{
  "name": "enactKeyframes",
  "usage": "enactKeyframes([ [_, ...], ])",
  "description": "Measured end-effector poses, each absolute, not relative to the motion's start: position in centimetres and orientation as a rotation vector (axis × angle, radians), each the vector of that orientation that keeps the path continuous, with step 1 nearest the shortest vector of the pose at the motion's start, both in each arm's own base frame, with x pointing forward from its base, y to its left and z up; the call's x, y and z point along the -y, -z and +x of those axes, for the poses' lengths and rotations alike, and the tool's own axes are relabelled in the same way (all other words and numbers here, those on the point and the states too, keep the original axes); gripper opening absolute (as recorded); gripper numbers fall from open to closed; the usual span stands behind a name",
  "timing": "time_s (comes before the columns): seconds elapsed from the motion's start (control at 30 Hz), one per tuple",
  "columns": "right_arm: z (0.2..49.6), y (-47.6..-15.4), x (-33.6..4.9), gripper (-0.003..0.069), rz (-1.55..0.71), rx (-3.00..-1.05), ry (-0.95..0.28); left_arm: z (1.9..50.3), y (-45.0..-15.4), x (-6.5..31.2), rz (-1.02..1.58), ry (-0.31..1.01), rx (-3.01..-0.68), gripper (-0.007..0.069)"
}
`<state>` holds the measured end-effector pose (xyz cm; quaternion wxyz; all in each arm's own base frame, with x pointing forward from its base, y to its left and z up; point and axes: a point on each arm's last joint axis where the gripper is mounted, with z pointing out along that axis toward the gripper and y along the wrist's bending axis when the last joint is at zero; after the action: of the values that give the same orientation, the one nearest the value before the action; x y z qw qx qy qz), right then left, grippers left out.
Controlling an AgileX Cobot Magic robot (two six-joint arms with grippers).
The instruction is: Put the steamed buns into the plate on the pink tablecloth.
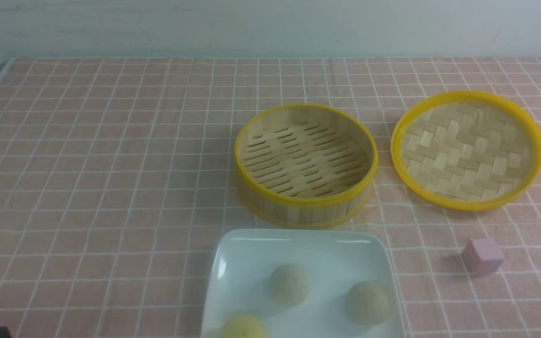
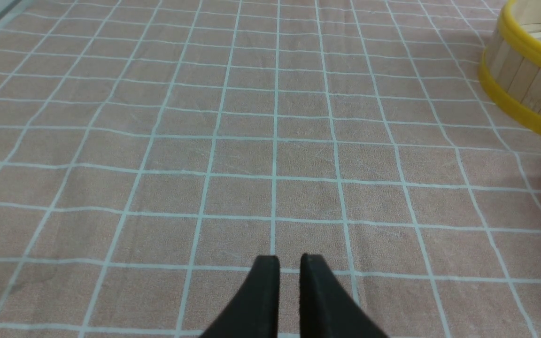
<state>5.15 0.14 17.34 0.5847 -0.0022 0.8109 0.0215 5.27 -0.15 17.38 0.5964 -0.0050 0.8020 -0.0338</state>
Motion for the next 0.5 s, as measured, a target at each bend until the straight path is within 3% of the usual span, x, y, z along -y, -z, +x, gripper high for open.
enactKeyframes([
  [0.5,5.15,-17.34,-0.14,0.0195,-0.005,-1.892,-0.050,5.27,-17.38,0.14,-0.010,0.076,-1.862,0.0119],
])
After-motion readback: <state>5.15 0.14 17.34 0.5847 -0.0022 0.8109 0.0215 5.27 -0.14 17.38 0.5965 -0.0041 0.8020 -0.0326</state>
